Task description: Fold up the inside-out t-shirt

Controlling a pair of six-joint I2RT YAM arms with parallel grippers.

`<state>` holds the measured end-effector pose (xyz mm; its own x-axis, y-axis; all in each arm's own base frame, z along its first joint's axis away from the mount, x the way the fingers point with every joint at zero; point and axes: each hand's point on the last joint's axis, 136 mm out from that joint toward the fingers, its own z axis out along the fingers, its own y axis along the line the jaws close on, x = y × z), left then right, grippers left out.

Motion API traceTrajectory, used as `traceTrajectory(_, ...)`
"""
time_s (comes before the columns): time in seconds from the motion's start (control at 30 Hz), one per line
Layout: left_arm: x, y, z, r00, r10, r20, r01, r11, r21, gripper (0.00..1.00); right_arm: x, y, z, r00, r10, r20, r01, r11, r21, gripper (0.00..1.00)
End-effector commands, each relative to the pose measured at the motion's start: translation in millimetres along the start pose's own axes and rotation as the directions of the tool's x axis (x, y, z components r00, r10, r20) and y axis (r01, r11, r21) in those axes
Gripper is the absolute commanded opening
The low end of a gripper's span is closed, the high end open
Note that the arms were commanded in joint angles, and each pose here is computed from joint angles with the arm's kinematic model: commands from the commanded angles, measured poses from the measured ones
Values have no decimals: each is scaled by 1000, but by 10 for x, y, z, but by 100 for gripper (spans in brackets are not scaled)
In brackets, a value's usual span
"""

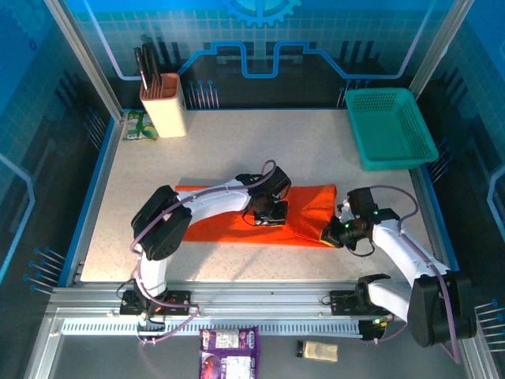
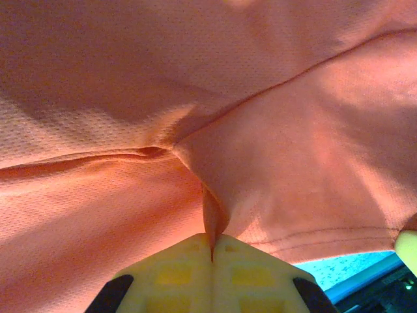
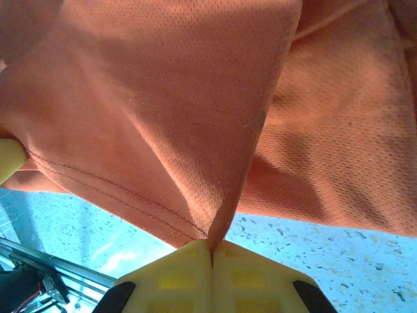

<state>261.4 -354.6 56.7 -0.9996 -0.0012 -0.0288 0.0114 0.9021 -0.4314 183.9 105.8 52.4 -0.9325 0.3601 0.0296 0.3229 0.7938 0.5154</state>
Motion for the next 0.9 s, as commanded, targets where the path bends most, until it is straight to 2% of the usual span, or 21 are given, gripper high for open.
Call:
traceTrajectory(0.0,105,124,166,998,-3,-61,2,1000,-20,2,-3,-30,73,1000,19,-11,-19,1000,9,3)
traceTrajectory(0.07,93,138,178,998,0,-62,-1,1000,-26,7,-51,-8,47,1000,15,-12,-14,1000,11,18)
traceTrajectory(0.13,64,101,120,999,8,-48,-9,1000,-16,15,-131,31,-39,1000,-2,13,2,1000,16,28)
traceTrajectory(0.3,-7,-77,-221,999,41,20,-42,998,47,25,-481,114,-349,992,-45,120,42,999,25,39)
traceTrajectory(0.43,-137,9,-464,997,27,67,-30,998,51,26,-845,107,-476,982,-84,169,72,994,76,41)
traceTrajectory(0.6,-379,557,-596,994,-38,103,40,999,-22,22,-1307,143,-437,974,-133,183,113,987,117,41)
traceTrajectory(0.73,-548,1122,-600,989,-107,102,116,990,-80,13,-1514,453,-273,978,-154,143,159,987,-26,30)
traceTrajectory(0.87,-644,1644,-665,979,-170,113,186,973,-140,8,-1600,691,-108,981,-162,110,176,976,-127,26)
